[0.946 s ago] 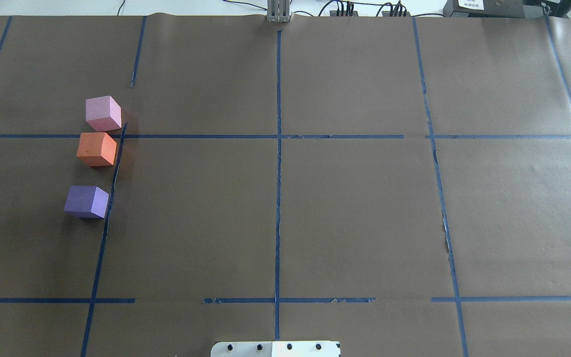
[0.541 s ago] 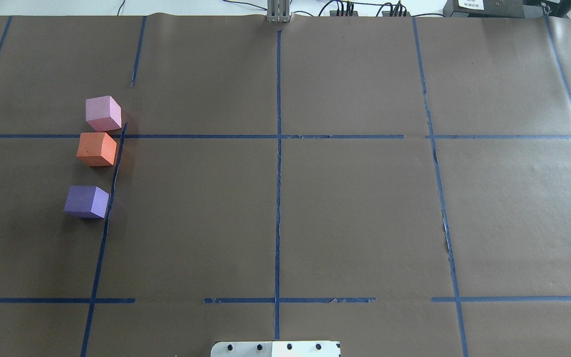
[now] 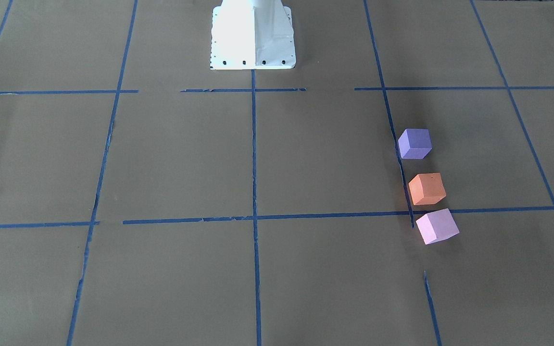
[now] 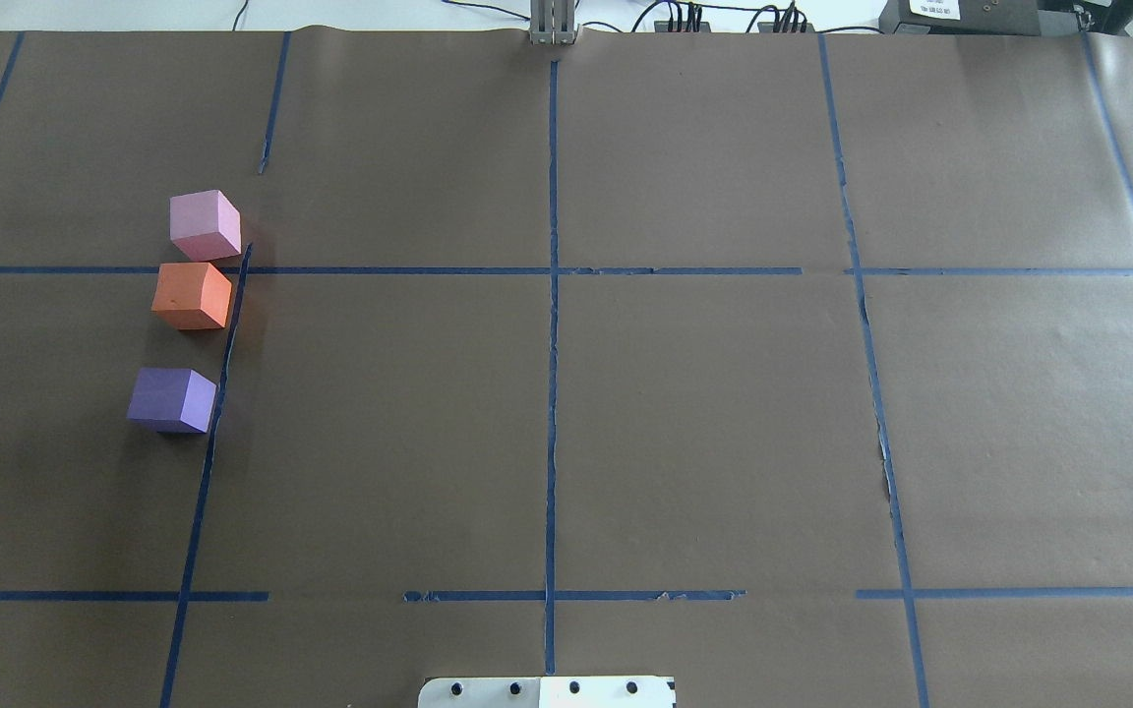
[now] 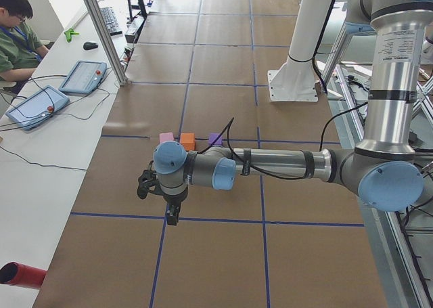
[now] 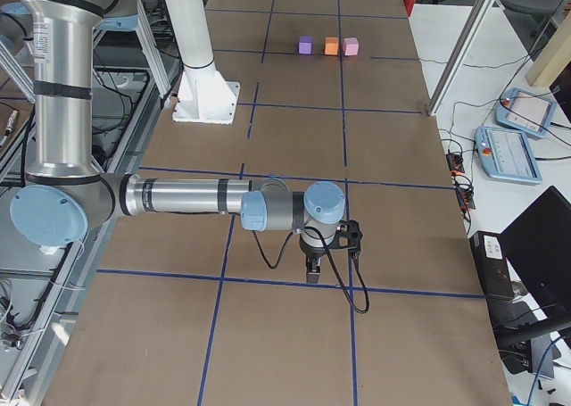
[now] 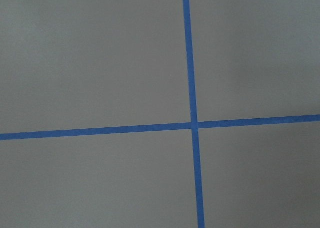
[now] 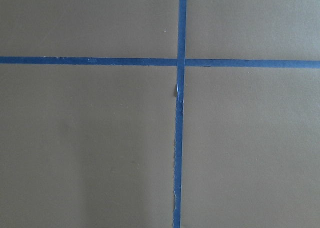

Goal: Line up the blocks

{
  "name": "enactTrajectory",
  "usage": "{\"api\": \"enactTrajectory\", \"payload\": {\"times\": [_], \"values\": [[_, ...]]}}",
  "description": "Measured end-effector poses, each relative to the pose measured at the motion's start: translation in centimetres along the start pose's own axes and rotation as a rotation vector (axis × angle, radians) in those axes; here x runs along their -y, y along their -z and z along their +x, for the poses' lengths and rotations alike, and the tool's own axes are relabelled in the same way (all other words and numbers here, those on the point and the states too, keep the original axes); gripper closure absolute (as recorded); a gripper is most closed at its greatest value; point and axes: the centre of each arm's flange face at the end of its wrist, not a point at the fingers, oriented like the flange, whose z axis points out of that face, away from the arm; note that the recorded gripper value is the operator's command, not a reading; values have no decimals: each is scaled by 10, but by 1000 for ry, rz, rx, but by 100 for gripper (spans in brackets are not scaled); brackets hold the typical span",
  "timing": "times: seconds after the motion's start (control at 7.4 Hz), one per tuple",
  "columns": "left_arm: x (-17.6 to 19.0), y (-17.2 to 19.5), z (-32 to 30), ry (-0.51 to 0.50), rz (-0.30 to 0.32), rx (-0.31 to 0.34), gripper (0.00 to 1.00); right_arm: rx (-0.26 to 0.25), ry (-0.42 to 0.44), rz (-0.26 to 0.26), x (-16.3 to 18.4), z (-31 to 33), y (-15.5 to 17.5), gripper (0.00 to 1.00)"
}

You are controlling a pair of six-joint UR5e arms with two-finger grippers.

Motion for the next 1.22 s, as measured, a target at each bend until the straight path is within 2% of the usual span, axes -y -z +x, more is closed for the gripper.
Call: {"api": "enactTrajectory", "payload": {"times": [1.22], "values": [[-1, 2, 3, -4, 4, -2, 0, 0, 0, -1, 0, 0, 0, 0]]}}
